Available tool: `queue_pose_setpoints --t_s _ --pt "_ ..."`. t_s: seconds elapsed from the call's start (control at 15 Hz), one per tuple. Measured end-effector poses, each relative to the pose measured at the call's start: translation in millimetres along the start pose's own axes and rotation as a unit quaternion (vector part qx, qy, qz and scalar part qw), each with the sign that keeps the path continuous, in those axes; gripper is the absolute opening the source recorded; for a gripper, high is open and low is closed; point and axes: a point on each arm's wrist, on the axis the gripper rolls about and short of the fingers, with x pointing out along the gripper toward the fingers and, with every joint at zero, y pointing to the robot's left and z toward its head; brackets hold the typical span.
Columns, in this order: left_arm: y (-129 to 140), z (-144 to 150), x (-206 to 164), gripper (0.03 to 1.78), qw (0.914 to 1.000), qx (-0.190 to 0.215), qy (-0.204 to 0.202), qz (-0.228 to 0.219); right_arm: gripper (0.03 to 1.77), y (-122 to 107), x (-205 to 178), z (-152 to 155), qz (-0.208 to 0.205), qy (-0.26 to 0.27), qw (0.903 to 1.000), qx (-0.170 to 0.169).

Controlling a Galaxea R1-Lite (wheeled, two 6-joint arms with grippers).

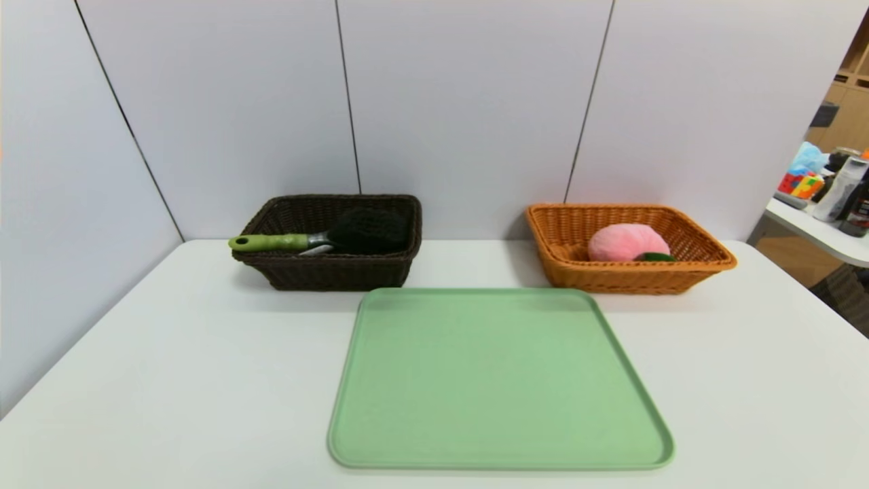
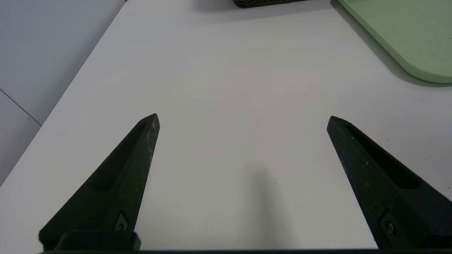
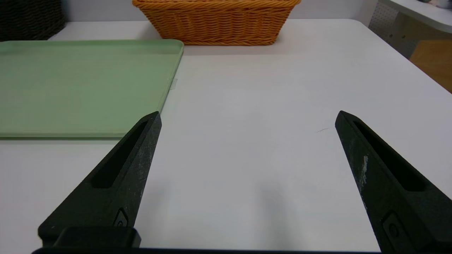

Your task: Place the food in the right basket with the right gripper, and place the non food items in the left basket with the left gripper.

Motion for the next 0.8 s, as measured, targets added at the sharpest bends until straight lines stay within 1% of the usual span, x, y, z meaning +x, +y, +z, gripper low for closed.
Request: queue_pose_setpoints --t_s 0.53,0.8 --pt "0.0 -0.2 0.1 1.69 1.0000 0.000 0.000 0.000 1.70 0.0 0.0 0.0 0.000 0.000 1.0000 -0.001" --pt "0.0 -0.2 0.1 1.69 1.0000 0.000 0.000 -0.001 1.70 0.0 0.0 0.0 0.000 0.000 1.0000 0.004"
